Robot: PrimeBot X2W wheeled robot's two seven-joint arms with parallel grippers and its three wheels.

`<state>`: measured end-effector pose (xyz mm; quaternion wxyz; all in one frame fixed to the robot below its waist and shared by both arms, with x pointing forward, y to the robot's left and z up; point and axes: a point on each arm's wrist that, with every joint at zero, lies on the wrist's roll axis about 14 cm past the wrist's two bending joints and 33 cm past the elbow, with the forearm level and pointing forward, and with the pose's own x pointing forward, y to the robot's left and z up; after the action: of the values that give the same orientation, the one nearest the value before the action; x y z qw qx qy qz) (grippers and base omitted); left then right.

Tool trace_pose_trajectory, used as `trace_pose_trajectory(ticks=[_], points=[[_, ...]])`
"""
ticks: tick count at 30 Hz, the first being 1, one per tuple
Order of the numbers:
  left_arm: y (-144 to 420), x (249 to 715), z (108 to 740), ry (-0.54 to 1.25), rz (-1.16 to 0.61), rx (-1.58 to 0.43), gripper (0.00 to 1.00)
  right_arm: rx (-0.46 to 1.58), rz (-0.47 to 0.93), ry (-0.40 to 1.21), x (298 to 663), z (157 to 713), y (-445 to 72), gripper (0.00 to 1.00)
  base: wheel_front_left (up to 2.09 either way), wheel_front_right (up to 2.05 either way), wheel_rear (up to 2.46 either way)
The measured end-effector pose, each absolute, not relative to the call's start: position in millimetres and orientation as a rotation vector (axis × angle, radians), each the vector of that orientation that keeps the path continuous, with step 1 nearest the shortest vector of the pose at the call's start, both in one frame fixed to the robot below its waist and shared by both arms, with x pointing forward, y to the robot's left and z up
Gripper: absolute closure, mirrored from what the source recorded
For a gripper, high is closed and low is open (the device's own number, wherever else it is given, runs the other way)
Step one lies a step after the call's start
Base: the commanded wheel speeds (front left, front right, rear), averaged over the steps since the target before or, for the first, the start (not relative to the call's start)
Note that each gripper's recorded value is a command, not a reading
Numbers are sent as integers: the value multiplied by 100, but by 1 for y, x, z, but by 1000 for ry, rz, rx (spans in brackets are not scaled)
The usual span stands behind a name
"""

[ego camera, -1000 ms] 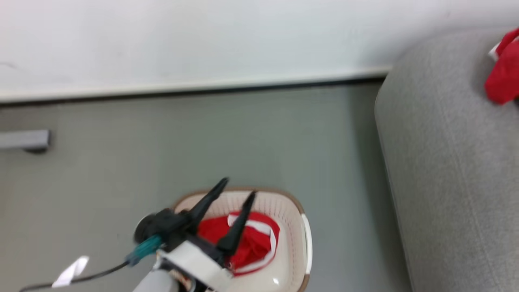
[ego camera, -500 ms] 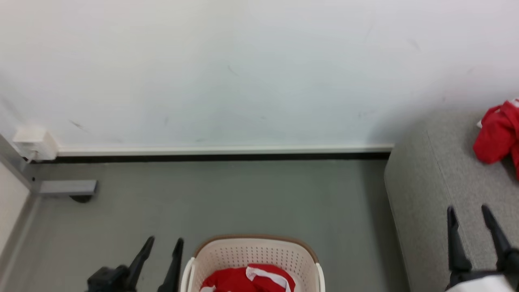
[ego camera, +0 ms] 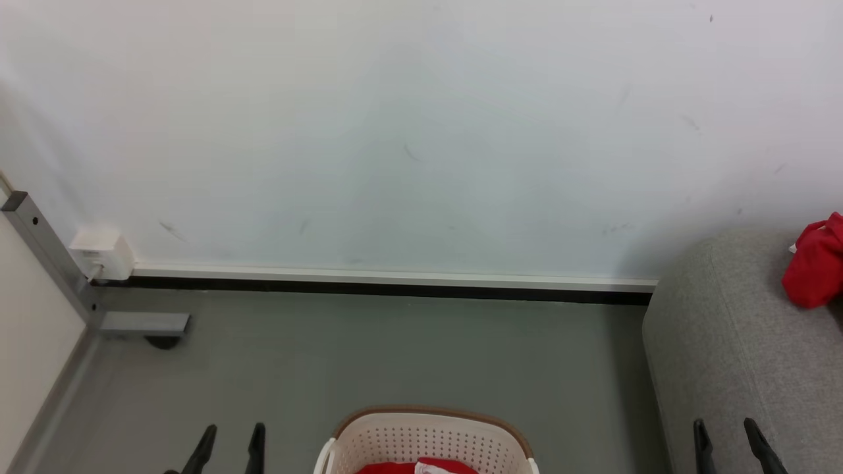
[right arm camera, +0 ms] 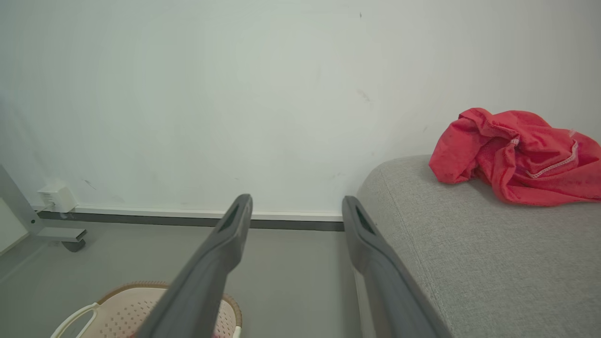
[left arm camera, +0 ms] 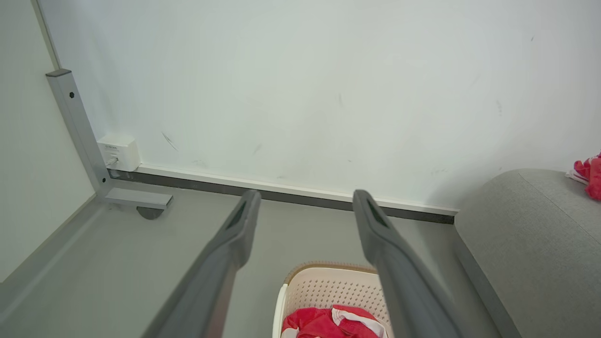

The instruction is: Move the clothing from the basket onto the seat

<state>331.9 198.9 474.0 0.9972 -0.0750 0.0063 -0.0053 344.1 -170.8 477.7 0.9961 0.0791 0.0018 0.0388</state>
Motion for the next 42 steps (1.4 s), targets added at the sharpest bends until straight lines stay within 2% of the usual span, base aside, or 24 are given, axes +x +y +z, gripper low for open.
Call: trace_pose_trajectory(ticks=[42], points=[[189,330,478,0,-44,-146,0,162,107,49,338,464,-160,0,0,0,0]])
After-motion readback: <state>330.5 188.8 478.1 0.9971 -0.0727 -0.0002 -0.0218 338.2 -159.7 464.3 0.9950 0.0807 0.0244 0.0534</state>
